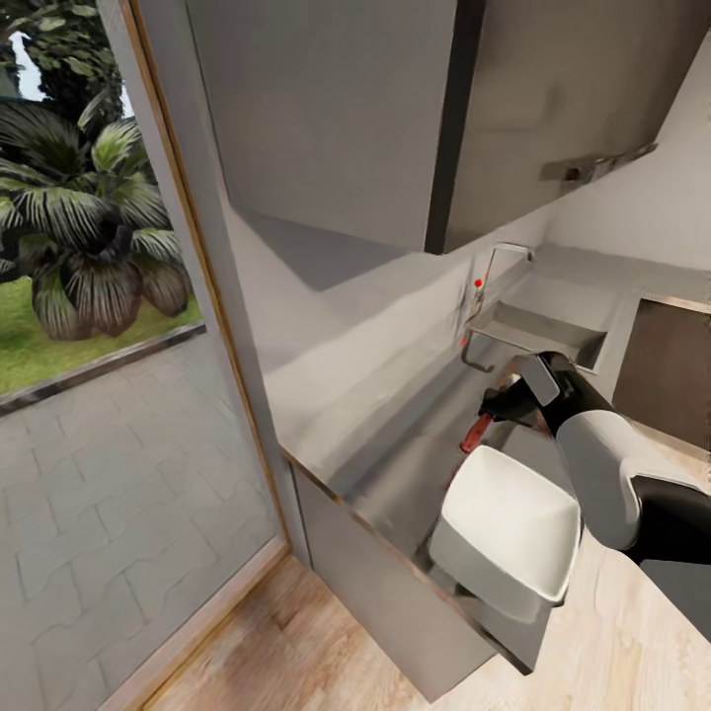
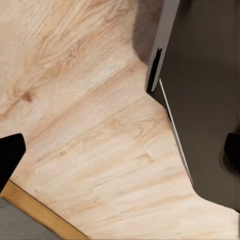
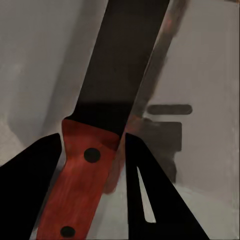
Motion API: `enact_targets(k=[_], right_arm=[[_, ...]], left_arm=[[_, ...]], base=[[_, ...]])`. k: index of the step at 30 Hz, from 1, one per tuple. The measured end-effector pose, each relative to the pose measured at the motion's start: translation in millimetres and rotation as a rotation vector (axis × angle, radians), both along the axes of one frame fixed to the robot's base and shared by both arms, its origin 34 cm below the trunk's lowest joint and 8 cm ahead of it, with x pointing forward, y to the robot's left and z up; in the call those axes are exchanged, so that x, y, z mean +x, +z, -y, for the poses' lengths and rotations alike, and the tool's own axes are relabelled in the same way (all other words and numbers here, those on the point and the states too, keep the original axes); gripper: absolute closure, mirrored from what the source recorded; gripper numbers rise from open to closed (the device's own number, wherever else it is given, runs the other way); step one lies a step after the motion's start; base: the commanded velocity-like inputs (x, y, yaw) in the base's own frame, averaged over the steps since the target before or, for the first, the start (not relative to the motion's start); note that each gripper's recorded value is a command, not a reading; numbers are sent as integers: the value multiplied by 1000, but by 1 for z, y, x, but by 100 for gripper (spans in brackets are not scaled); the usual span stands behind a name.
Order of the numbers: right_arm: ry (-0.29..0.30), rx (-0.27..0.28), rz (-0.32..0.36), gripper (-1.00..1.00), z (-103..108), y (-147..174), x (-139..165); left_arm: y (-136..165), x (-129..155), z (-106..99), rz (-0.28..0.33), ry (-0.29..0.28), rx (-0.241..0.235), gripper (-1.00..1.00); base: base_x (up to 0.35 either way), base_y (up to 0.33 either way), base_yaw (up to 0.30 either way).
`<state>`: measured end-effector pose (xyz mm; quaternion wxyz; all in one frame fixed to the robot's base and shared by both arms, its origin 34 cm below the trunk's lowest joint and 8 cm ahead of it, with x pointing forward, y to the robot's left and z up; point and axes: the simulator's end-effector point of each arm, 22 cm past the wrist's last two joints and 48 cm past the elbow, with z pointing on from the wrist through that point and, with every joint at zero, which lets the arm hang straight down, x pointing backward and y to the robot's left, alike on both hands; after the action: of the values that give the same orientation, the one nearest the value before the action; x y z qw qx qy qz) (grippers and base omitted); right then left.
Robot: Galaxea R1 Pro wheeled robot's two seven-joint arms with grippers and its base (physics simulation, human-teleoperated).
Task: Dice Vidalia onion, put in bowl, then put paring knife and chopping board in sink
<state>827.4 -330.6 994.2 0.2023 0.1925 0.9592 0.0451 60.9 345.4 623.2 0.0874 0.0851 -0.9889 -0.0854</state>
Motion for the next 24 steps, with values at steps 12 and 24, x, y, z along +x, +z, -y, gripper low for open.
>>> enact_targets(k=[12, 24], right_arm=[[-20, 73, 172, 100, 13, 24, 30], [-78, 24, 257, 100, 84, 55, 34]], left_arm=[[0, 0, 0, 0, 0, 0, -100], [-2, 1, 17, 4, 4, -20, -100]], base=[[0, -87, 0], [0, -66, 0]])
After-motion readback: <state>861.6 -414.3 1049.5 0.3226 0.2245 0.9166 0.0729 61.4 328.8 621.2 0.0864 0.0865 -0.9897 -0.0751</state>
